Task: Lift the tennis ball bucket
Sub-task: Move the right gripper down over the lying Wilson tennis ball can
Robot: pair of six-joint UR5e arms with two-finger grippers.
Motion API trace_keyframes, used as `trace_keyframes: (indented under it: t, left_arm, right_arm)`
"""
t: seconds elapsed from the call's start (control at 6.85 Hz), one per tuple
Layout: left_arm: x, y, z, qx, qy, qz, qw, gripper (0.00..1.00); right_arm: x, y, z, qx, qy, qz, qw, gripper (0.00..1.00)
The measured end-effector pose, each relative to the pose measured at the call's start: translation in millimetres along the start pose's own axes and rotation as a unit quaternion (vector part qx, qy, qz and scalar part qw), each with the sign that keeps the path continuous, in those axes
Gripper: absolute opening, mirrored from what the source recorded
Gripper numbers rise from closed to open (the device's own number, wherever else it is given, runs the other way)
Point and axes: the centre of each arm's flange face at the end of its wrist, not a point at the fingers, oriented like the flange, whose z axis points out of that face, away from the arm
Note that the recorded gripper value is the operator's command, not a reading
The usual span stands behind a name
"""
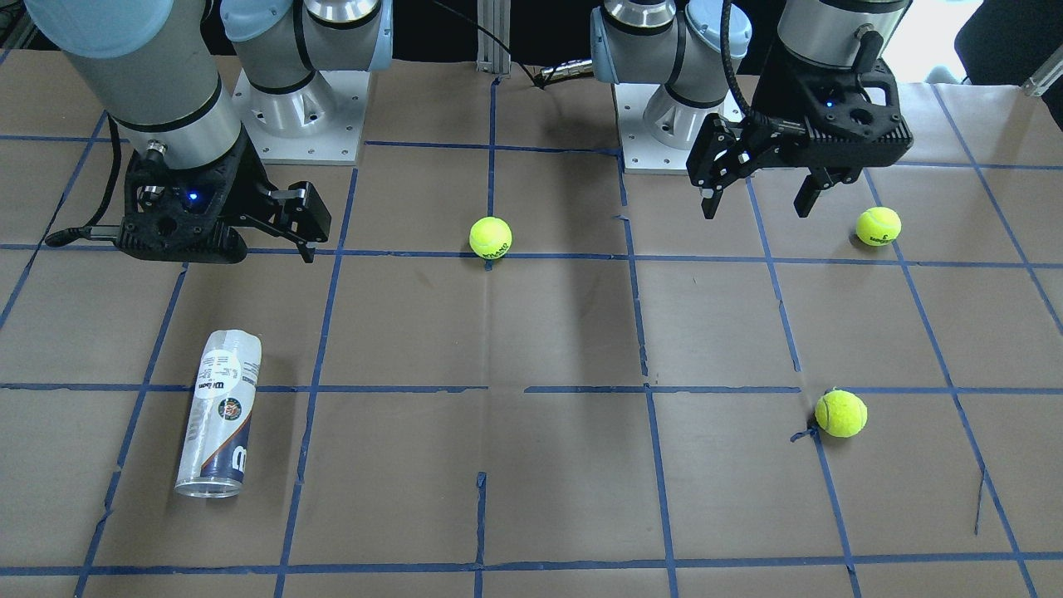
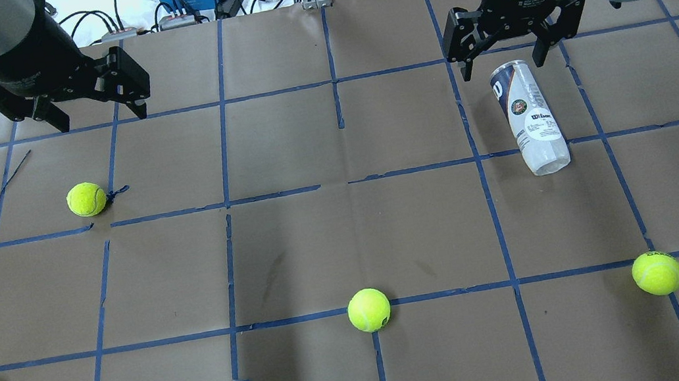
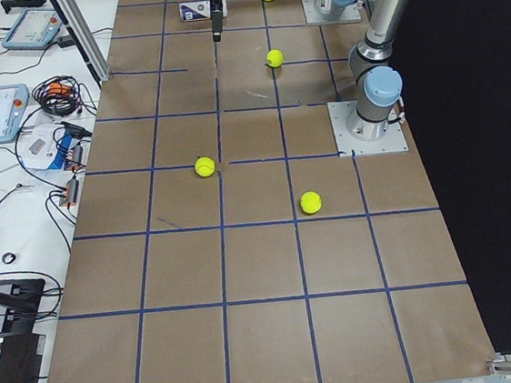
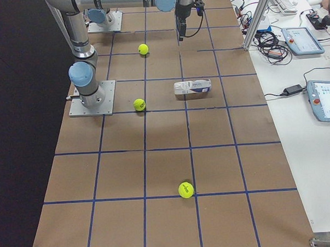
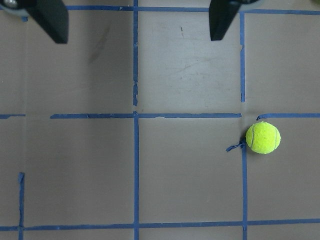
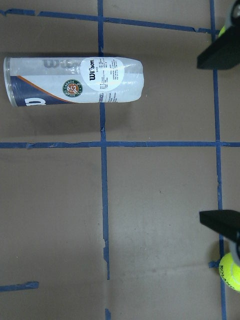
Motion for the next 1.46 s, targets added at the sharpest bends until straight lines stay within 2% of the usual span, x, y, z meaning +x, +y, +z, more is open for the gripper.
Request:
trace_keyframes:
  t: [0.58, 0.88, 1.17, 1.46]
  left_arm:
    - [-0.1, -0.5, 1.1, -0.001, -0.001, -0.031, 0.9995, 1.00]
    - [-1.6, -0.9, 1.5, -0.001, -0.001, -0.025, 0.9997, 1.00]
    - [-2.2, -1.6, 2.7, -0.002, -0.001, -0.016, 0.9999, 1.00]
    - [-2.0, -2.2, 3.6, -0.003, 0.000, -0.014, 0.9999, 1.00]
  right_arm:
    - [7.3, -3.5, 3.6, -0.002, 0.001, -0.002, 1.0000, 1.00]
    - [46.2, -19.8, 15.0, -0.012, -0.003, 0.004, 0.9999, 1.00]
    - [76.0, -50.8, 56.6, -0.026, -0.003, -0.008, 0.9996, 1.00]
    - [93.4, -75.8, 117.6, -0.033, -0.003, -0.003, 0.9994, 1.00]
